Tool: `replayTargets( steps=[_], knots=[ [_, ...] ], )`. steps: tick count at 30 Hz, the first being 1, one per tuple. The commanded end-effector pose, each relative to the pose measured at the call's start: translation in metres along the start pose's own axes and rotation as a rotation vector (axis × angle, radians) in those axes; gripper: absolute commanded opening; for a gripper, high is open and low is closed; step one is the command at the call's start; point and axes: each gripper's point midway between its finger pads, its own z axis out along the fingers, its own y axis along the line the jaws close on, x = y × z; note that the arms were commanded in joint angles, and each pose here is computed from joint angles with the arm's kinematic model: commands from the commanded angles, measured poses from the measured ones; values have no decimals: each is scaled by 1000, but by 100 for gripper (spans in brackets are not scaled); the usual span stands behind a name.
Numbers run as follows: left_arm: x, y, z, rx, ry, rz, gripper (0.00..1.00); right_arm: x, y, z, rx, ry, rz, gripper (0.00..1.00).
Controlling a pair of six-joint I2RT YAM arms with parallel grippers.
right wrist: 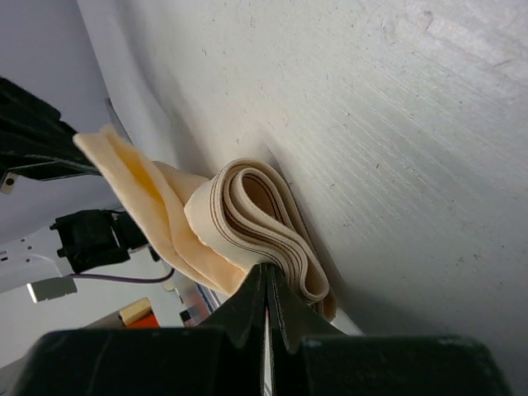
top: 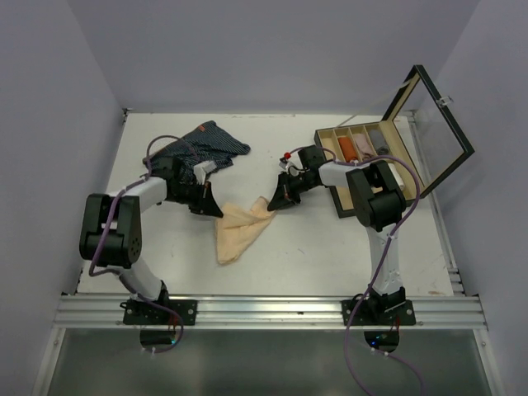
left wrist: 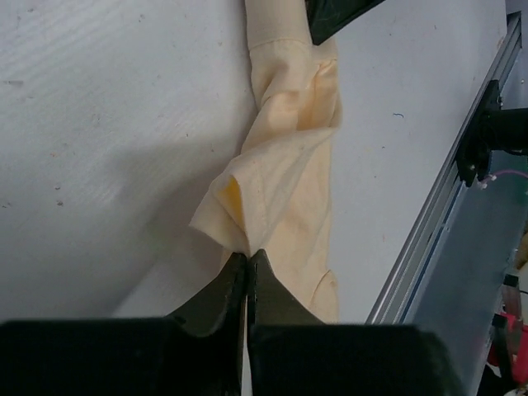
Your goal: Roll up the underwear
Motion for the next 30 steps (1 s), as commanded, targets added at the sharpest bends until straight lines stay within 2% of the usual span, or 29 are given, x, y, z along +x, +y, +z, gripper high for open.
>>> replayTargets(
  steps=[1,8,11,16,30],
  knots=[
    [-14,-31,-18,13,-59,218,0,10,-39,6,123,10,41,2],
    [14,-68,3,-9,68,570,0,10,-43,9,126,14,58,2],
    [27,-62,11,-50,164,675,0,9,-44,7,129,11,61,2],
    [43,-56,10,-98,250,835,0,8,-45,5,132,9,62,1],
    [93,-55,24,-128,383,1096,0,7,-47,3,141,13,57,1]
  ],
)
